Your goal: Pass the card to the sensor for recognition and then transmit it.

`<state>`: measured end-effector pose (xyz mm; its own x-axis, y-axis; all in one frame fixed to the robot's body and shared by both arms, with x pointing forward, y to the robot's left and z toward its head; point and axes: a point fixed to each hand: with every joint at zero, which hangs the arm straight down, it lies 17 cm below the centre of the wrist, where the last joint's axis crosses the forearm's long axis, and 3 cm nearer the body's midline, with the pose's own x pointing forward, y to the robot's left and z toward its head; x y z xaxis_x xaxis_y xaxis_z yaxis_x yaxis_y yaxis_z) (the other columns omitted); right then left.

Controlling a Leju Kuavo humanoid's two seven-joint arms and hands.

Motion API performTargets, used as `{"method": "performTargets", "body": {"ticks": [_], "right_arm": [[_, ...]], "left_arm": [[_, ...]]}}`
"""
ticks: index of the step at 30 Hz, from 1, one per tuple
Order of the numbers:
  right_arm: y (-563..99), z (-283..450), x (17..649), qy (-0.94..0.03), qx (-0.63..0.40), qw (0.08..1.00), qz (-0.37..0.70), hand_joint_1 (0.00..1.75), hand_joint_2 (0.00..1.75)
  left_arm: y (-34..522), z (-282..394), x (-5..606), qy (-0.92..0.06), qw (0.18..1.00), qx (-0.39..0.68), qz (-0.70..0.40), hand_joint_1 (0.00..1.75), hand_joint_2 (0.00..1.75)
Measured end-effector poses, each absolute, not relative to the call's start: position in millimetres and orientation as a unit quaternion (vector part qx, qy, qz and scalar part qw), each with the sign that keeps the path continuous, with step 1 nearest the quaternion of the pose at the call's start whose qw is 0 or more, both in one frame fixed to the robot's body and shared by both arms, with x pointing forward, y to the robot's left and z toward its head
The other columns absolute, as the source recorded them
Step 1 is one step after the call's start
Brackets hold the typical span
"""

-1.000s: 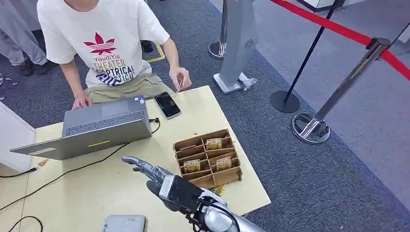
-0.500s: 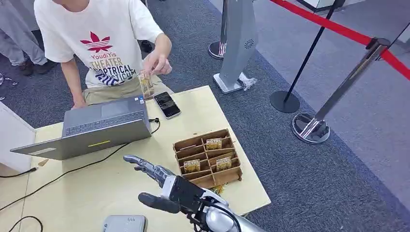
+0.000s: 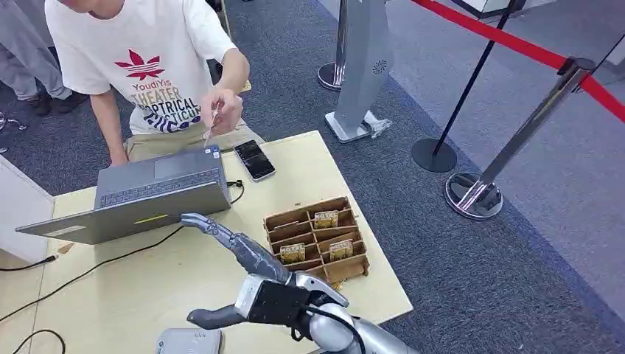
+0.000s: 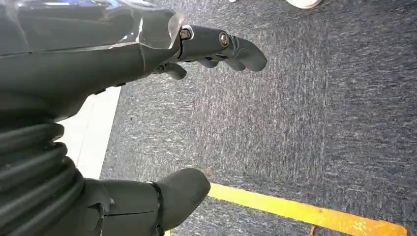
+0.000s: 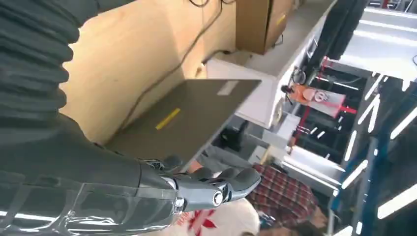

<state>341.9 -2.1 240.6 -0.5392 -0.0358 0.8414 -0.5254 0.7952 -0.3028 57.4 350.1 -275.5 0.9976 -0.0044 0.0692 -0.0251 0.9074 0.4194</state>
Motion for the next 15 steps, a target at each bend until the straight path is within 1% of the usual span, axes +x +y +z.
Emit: {"method": "performTargets", "body": {"ticks": [8, 15], "right_arm": [[3.6, 302.7, 349.7, -0.895, 0.056, 0.334, 0.290, 0.00, 1.75], [12.2, 348.6, 349.7, -0.931, -0.088, 0.207, 0.289, 0.00, 1.75]], "left_arm": [[348.6, -275.1, 62.2, -0.043, 0.975, 0.216, -0.008, 0.00, 1.75], [347.5, -274.3, 66.8, -0.049, 0.974, 0.219, -0.019, 0.00, 1.75]]}}
